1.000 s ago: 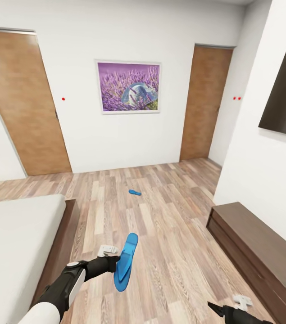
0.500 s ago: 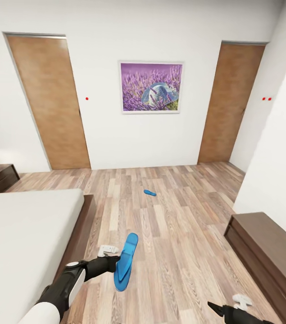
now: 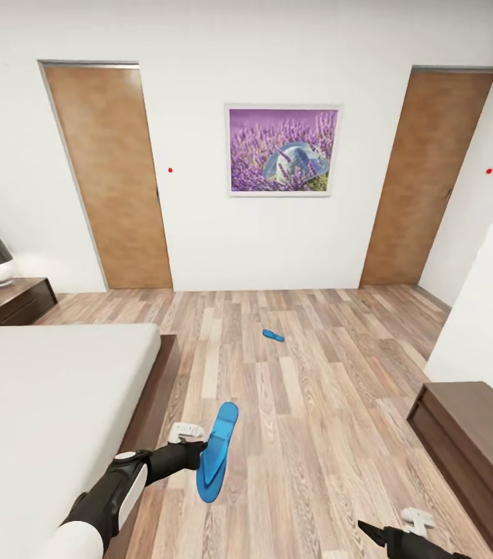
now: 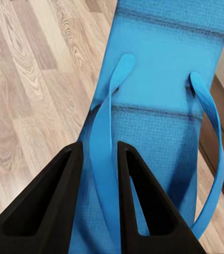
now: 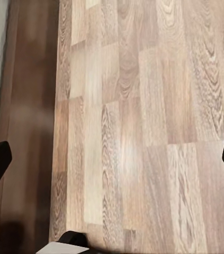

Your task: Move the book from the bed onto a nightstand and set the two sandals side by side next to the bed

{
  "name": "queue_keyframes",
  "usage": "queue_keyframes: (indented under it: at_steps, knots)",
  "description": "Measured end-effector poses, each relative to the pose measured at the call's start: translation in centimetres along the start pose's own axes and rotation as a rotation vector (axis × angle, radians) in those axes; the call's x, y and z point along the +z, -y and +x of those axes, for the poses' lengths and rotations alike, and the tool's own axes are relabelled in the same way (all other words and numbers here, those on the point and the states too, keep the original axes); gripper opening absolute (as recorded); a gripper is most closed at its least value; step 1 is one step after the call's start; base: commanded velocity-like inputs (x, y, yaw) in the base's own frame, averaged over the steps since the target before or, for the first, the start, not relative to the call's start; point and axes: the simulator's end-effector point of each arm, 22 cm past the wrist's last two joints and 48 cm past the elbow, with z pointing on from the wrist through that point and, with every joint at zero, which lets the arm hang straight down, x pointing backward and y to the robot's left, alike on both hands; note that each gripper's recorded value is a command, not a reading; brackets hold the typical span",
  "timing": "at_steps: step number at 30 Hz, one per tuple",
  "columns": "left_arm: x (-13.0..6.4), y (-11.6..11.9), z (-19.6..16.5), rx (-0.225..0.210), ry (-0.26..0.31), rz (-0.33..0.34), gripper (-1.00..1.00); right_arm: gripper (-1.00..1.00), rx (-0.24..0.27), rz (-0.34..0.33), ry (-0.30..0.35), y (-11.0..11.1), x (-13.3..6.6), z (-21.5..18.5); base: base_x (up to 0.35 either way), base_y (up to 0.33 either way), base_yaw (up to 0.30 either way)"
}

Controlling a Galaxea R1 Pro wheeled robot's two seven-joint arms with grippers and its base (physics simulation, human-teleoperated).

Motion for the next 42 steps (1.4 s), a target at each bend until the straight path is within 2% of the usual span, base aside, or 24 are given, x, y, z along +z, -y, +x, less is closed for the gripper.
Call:
queue_keyframes:
  at_steps: [14, 20, 26, 30, 35, 38, 42]
  knots:
    - [0.0, 0.0, 0.0, 0.0, -0.001, 0.0, -1.0, 1.0, 0.005, 0.003, 0.005, 0.2, -0.1, -0.1, 0.32, 0.0, 0.0]
    - [0.2, 0.1, 0.8, -0.009, -0.015, 0.002, -1.0, 1.0, -0.022, 0.005, 0.036, 0.2, -0.2, -0.7, 0.322, 0.0, 0.0]
    - [0.5, -0.2, 2.8, -0.028, -0.054, -0.015, -1.0, 1.0, -0.025, 0.008, 0.042, 0.4, -0.2, -0.8, 0.322, 0.0, 0.0]
    - [0.9, 0.1, 6.3, -0.029, -0.116, -0.014, -1.0, 1.0, -0.026, 0.007, 0.043, 0.4, -0.2, -0.9, 0.322, 0.0, 0.0]
    - [1.0, -0.7, 8.8, -0.017, -0.128, -0.046, -1.0, 1.0, -0.024, 0.011, 0.041, 0.5, -0.3, -0.8, 0.322, 0.0, 0.0]
    - [0.9, -1.5, 10.3, -0.022, -0.145, -0.085, -1.0, 1.0, 0.0, 0.032, 0.015, 1.3, -0.5, 0.8, 0.322, 0.0, 0.0]
    - [0.4, -2.1, 12.6, -0.021, -0.153, -0.103, -1.0, 1.0, 0.038, 0.069, -0.023, 2.6, -1.2, 3.3, 0.322, 0.0, 0.0]
